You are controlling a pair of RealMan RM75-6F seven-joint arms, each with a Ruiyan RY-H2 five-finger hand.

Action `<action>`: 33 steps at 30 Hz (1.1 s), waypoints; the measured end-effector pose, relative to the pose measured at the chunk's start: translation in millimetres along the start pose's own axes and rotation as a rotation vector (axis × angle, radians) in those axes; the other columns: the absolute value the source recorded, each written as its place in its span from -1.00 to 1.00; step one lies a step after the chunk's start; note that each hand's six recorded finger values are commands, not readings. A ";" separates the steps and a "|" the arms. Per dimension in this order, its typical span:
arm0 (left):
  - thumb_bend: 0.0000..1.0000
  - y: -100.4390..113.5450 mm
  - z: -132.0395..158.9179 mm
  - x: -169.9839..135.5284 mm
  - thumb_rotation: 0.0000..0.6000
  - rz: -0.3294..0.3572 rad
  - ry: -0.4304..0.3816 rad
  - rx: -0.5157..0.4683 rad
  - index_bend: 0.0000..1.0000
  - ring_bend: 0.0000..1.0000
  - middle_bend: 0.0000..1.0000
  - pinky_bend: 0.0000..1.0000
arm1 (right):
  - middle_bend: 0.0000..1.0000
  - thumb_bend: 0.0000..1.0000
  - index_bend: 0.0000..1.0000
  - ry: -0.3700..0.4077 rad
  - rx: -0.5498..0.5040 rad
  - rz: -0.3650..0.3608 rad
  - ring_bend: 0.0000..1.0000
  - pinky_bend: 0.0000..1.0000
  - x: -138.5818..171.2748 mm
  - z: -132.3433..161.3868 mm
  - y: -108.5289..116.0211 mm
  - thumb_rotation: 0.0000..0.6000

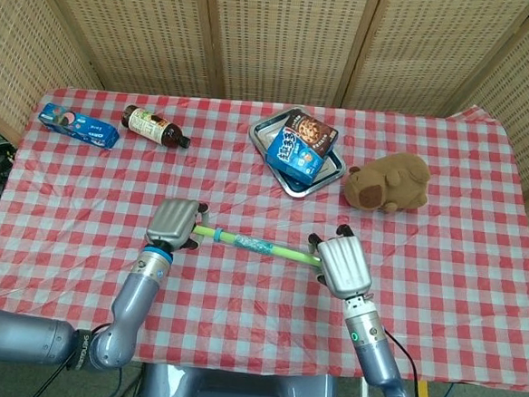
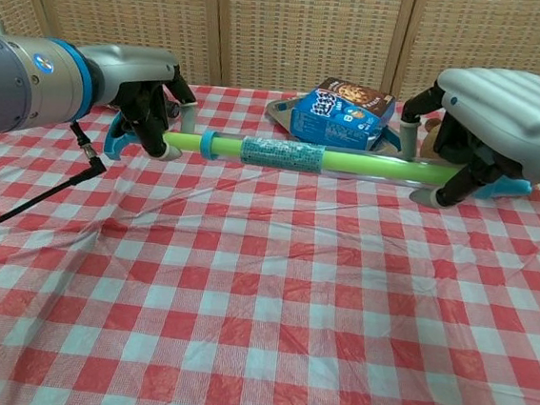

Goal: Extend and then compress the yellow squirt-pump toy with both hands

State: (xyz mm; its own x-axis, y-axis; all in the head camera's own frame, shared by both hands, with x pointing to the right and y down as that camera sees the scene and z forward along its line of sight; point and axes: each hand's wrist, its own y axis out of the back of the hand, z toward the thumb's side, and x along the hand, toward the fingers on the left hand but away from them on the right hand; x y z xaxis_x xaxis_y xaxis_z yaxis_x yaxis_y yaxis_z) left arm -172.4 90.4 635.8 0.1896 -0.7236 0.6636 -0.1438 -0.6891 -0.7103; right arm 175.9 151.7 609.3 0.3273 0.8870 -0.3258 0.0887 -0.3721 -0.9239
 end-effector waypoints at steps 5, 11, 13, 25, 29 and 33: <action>-0.34 0.8 -7.8 -1.9 1.00 -0.017 0.003 0.013 -0.50 -0.59 -0.71 -0.52 | -0.14 -0.35 -0.52 -0.019 0.030 0.019 -0.12 -0.75 0.7 -7.4 -2.9 1.00; -0.39 1.0 -20.6 -6.2 1.00 -0.053 0.006 0.022 -0.63 -0.84 -0.90 -0.69 | -0.55 -0.42 -0.67 -0.072 0.052 0.048 -0.56 -0.86 1.6 -22.3 -5.3 1.00; -0.39 -1.2 -25.9 -9.6 1.00 -0.065 0.009 0.018 -0.64 -0.84 -0.90 -0.70 | -0.61 -0.42 -0.68 -0.086 0.066 0.050 -0.62 -0.86 4.7 -27.6 -4.6 1.00; -0.39 4.8 -50.0 -39.0 1.00 0.011 -0.041 -0.027 -0.76 -1.00 -1.00 -0.93 | -0.98 -0.52 -0.77 -0.097 0.051 0.022 -1.00 -1.00 37.4 -52.2 1.6 1.00; -0.40 7.6 -68.5 -57.3 1.00 0.093 -0.068 0.018 -0.89 -1.00 -1.00 -1.00 | -1.00 -0.66 -0.89 -0.071 0.070 -0.029 -1.00 -1.00 56.5 -66.6 8.5 1.00; -0.40 7.2 -100.4 -84.8 1.00 0.207 -0.064 0.108 -0.99 -1.00 -1.00 -1.00 | -1.00 -0.76 -0.99 -0.070 0.079 -0.060 -1.00 -1.00 83.5 -92.1 11.6 1.00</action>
State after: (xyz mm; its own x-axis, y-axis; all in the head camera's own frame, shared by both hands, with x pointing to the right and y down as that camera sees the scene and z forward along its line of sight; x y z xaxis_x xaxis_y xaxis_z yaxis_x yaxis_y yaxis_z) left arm -287.0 142.8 598.0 0.2284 -0.8428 0.4873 -0.0819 -0.5154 -0.8530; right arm 290.9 196.3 589.9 0.2565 0.9251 -0.2800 0.0305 -0.2973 -0.9543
